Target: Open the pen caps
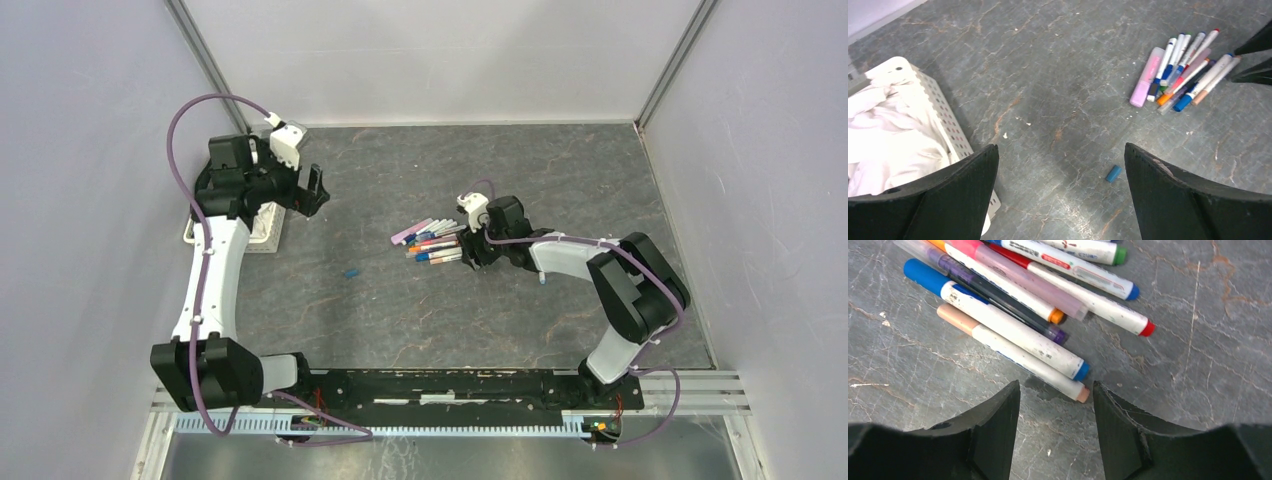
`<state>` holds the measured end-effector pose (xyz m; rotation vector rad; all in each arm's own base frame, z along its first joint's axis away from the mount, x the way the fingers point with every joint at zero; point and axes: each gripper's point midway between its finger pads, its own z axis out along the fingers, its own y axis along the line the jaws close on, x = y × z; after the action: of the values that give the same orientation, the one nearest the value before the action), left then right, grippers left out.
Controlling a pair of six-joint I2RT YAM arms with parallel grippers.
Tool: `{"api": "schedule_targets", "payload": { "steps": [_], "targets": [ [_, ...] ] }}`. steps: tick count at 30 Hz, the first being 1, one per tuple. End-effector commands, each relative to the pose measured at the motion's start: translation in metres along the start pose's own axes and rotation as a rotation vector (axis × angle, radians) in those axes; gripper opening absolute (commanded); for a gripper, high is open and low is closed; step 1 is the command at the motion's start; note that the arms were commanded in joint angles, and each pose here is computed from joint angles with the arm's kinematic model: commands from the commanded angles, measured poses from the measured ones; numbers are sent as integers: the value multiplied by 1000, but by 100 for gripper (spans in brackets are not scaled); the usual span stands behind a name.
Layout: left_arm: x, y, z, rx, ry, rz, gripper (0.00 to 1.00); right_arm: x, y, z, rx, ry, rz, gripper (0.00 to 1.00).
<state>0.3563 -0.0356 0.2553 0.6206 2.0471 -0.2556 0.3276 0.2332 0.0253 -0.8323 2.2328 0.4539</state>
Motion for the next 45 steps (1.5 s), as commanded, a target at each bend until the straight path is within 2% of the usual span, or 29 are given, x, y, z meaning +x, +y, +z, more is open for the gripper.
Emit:
{"api": "schedule_targets", "payload": {
  "steps": [1, 16, 25, 27, 30, 34, 41, 43, 45],
  "targets": [
    [7, -20, -1, 129, 16, 11, 100, -31, 4, 6, -18, -72, -82, 60],
    [10, -20, -2, 130, 18, 78, 100, 0, 26, 7, -45, -1, -76, 48],
    [14, -23, -2, 152, 23, 105, 100, 28, 31, -8, -8, 29, -65, 47],
    [15, -27, -3, 173, 25, 111, 100, 33, 36, -11, -15, 31, -72, 44],
    [18, -31, -4, 189, 29, 113, 100, 40, 48, -13, -33, 32, -95, 35],
    [31, -52, -8, 292, 36, 149, 100, 42, 64, -7, -67, 59, -131, 34],
    [55, -78, -16, 446, 64, 225, 100, 33, 80, 12, -105, 86, -179, 39],
    [55, -82, -17, 471, 55, 230, 100, 39, 81, 17, -114, 107, -184, 37],
    [56, -87, -18, 498, 45, 233, 100, 46, 82, 20, -126, 134, -182, 30]
  ]
}}
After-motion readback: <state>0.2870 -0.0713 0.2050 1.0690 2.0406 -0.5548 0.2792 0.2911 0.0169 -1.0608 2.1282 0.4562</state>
